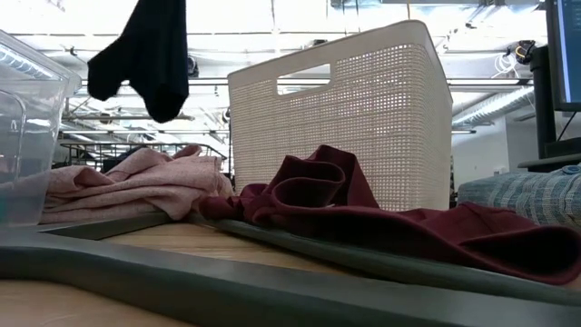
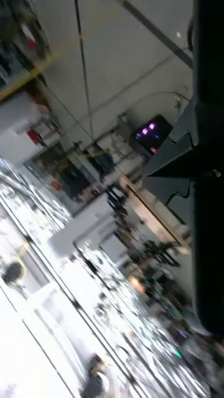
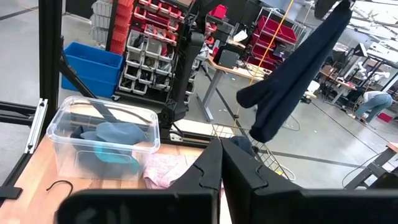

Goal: Pick & Place Cloths
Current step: Put the blue underwear into the wire basket

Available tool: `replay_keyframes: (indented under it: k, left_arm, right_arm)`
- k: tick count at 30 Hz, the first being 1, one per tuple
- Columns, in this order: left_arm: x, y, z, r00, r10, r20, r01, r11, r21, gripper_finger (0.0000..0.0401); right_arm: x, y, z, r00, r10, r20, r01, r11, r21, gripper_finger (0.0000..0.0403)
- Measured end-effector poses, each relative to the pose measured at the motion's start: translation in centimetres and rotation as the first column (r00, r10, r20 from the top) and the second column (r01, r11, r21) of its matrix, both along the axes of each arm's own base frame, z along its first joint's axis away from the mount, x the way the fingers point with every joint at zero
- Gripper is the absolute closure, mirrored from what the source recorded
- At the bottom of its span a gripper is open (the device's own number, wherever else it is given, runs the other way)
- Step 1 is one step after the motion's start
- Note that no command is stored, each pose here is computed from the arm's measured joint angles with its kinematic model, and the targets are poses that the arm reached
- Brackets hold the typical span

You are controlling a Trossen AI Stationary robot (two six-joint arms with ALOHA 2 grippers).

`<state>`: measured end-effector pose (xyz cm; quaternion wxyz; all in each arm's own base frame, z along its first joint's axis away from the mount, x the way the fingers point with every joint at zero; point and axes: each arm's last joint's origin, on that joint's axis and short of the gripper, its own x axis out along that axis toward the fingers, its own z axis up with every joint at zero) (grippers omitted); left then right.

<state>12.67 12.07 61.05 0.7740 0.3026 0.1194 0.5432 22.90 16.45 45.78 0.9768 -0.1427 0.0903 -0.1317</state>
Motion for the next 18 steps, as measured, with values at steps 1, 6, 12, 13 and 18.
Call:
replay_keyframes:
  k: [1,6,12,13,18]
  left_arm:
    - [0.1,0.2,-0.1,1.000,0.026,0.007,-0.025,1.000,-0.009,0.0401]
    - [0.9,1.6,-0.8,0.958,0.281,0.054,-0.276,0.957,-0.085,0.0401]
    - [2.4,3.6,-2.1,0.816,0.577,0.013,-0.571,0.810,-0.135,0.0401]
    - [2.7,3.9,-2.3,0.795,0.606,-0.004,-0.601,0.788,-0.134,0.0401]
    - [4.4,5.2,-3.3,0.775,0.626,-0.086,-0.632,0.765,-0.121,0.0401]
  right_arm:
    - [0.0,0.0,0.0,1.000,0.000,-0.001,0.000,1.000,-0.001,0.0403]
    - [0.0,0.0,-0.1,1.000,0.000,-0.005,0.000,1.000,-0.004,0.0403]
    - [0.0,0.0,-0.1,1.000,-0.001,-0.006,0.001,1.000,-0.006,0.0403]
    - [0.0,0.0,-0.1,1.000,-0.001,-0.006,0.001,1.000,-0.006,0.0403]
    - [0.0,0.0,-0.1,1.000,-0.002,-0.006,0.002,1.000,-0.006,0.0403]
